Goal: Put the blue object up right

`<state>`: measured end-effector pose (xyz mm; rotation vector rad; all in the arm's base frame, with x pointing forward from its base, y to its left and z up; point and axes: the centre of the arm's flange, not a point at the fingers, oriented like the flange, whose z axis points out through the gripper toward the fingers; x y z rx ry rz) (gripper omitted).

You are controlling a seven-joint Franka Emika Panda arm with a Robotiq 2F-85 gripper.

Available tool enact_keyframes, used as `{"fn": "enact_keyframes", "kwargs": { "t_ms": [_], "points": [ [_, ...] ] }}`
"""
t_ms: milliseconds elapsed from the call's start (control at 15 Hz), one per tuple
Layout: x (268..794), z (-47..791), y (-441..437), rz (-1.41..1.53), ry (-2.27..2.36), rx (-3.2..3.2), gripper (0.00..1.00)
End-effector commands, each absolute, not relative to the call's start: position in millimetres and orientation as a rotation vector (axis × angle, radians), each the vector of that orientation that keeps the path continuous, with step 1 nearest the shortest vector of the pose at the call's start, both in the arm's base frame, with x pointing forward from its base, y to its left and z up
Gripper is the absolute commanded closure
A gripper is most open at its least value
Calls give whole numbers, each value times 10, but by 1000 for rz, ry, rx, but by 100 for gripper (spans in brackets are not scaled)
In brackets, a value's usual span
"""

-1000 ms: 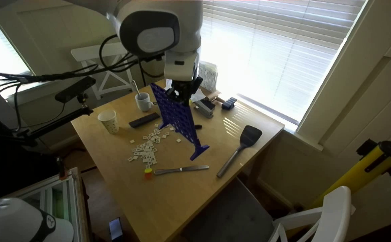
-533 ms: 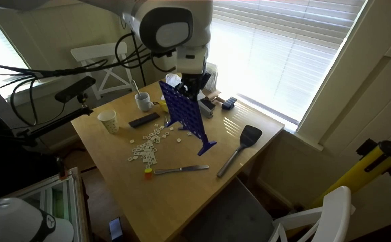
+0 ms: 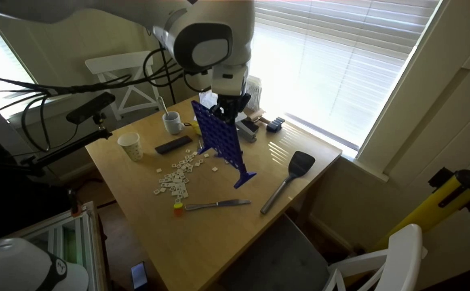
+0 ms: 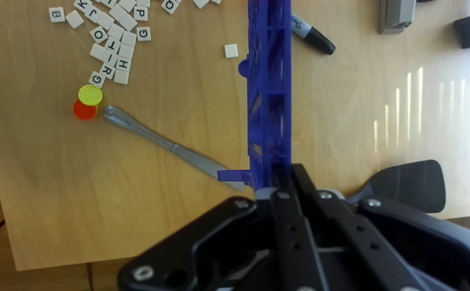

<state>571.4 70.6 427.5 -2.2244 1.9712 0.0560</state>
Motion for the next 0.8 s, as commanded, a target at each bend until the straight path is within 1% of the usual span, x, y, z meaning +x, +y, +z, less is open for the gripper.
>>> {"fn": "enact_keyframes", "kwargs": {
  "t_ms": [0, 400, 733],
  "points": [
    [5990, 4237, 894, -1, 2002, -2152, 99],
    [6209, 4144, 980, -64, 2022, -2096, 99],
    [6301, 4020, 949, -41, 2063, -2072, 99]
  ]
}}
